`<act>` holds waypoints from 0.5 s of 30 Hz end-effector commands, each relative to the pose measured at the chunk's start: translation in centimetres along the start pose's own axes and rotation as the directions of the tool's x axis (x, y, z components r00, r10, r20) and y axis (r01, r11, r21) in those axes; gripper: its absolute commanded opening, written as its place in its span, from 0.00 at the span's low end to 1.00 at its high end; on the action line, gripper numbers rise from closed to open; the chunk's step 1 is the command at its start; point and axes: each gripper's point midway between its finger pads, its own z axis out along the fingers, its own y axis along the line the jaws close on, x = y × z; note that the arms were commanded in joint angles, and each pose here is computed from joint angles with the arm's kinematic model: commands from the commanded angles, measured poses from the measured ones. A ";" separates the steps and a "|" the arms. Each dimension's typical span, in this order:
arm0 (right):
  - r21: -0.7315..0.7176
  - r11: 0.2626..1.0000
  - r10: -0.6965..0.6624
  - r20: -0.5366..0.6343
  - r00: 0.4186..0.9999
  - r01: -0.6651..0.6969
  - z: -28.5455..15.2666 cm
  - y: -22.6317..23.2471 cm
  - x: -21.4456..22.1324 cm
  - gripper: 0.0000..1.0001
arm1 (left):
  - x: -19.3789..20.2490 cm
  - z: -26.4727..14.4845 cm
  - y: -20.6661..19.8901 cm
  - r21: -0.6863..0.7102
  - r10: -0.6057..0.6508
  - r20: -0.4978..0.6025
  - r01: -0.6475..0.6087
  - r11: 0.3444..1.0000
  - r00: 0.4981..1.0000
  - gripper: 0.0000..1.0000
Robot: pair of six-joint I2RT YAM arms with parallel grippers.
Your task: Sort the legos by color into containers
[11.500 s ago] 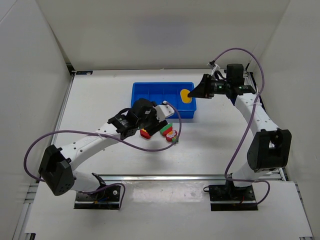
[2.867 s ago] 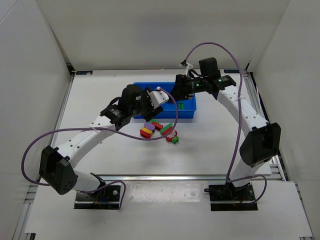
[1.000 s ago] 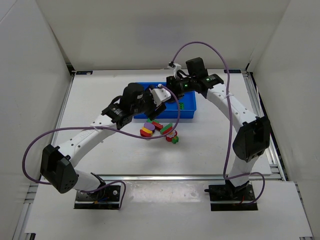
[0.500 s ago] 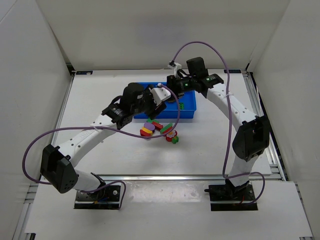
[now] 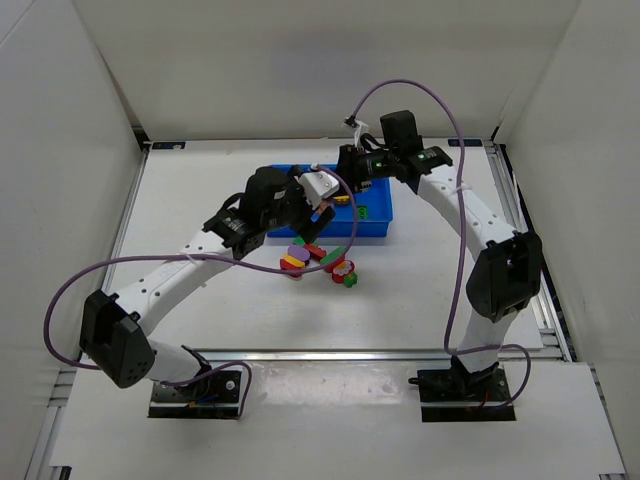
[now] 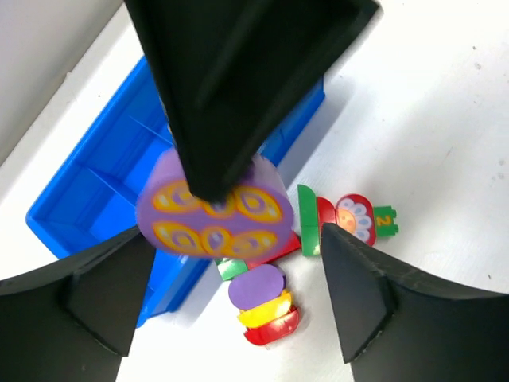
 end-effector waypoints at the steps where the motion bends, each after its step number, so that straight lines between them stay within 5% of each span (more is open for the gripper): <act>1: -0.041 0.999 -0.028 0.036 0.999 0.030 -0.6 1.0 -1.2 0.09 | -1.0 -1.4 -0.6 0.014 -0.020 0.037 0.019 1.000 0.999 0.95; 6: -0.027 1.000 -0.010 0.035 0.999 0.011 -1.2 0.3 -1.0 0.09 | -0.8 -2.5 1.2 -0.075 -0.064 0.026 0.066 0.995 0.998 1.00; 9: 0.002 1.000 0.031 0.057 0.998 -0.031 -2.4 -1.2 -0.9 0.09 | -0.8 -4.2 2.9 -0.098 -0.236 0.046 0.239 0.966 0.971 0.99; 15: -0.030 0.990 0.140 0.116 0.983 -0.138 -5.6 -2.9 -1.4 0.09 | -0.6 -7.0 3.0 0.071 -0.587 0.016 0.585 0.808 0.809 0.99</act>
